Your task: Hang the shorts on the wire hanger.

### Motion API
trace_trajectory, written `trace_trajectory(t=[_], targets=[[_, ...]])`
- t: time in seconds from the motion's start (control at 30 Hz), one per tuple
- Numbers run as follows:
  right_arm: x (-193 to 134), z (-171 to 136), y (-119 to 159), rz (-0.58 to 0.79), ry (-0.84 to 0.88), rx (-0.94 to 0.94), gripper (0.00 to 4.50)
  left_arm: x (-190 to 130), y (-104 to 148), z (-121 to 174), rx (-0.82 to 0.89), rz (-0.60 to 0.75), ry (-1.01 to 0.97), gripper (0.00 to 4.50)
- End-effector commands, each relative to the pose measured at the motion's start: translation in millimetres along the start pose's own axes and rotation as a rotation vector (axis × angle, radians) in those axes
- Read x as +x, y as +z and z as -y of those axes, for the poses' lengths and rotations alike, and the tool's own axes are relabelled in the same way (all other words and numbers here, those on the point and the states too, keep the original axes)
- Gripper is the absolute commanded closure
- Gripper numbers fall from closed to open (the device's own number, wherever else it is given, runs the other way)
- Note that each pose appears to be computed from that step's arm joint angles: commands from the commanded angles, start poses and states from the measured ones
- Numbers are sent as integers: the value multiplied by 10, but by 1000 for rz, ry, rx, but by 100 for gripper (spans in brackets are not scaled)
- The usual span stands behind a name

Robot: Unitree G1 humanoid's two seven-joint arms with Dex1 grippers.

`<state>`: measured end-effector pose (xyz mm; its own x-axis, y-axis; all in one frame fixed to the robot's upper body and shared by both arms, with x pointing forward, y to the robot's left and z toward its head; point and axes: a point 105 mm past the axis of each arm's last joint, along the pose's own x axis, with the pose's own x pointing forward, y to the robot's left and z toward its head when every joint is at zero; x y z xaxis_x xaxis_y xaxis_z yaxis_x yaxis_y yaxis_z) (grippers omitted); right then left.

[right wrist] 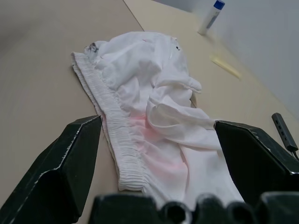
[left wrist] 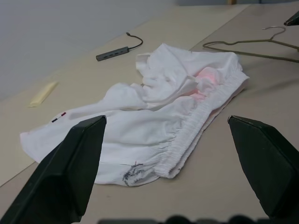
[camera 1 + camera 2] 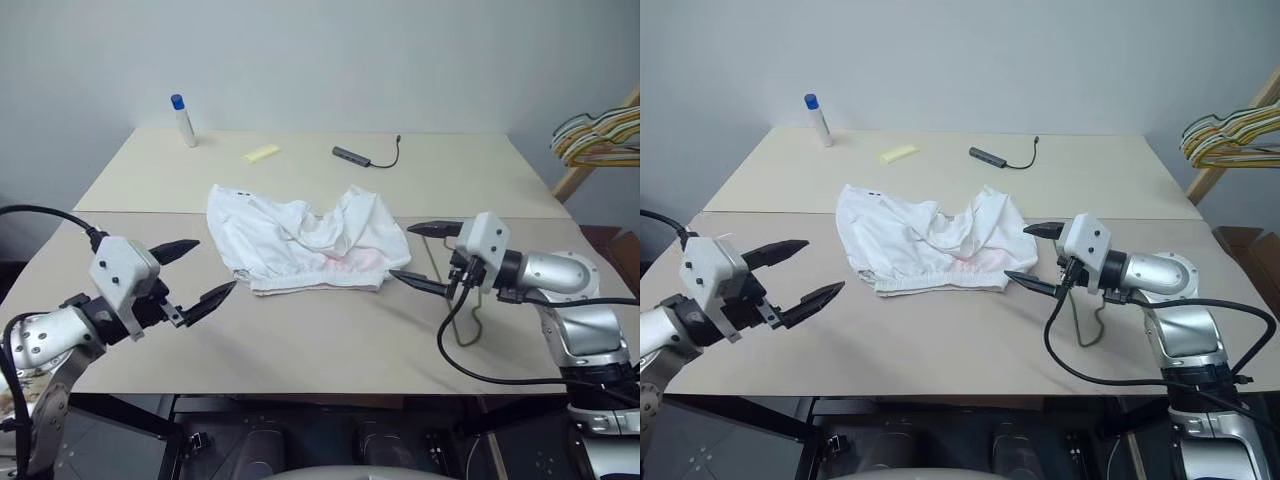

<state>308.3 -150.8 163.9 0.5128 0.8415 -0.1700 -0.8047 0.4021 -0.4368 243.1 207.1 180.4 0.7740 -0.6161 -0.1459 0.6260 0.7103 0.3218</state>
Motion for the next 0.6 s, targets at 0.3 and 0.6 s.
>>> trace_trajectory(t=[0.3,0.6], targets=[[-5,-37,93,24,-16,-32,4,4,166,29,41,59,-39,0],[329,-241,-60,-114,58,-175,4,57,364,81,-5,167,-90,0]])
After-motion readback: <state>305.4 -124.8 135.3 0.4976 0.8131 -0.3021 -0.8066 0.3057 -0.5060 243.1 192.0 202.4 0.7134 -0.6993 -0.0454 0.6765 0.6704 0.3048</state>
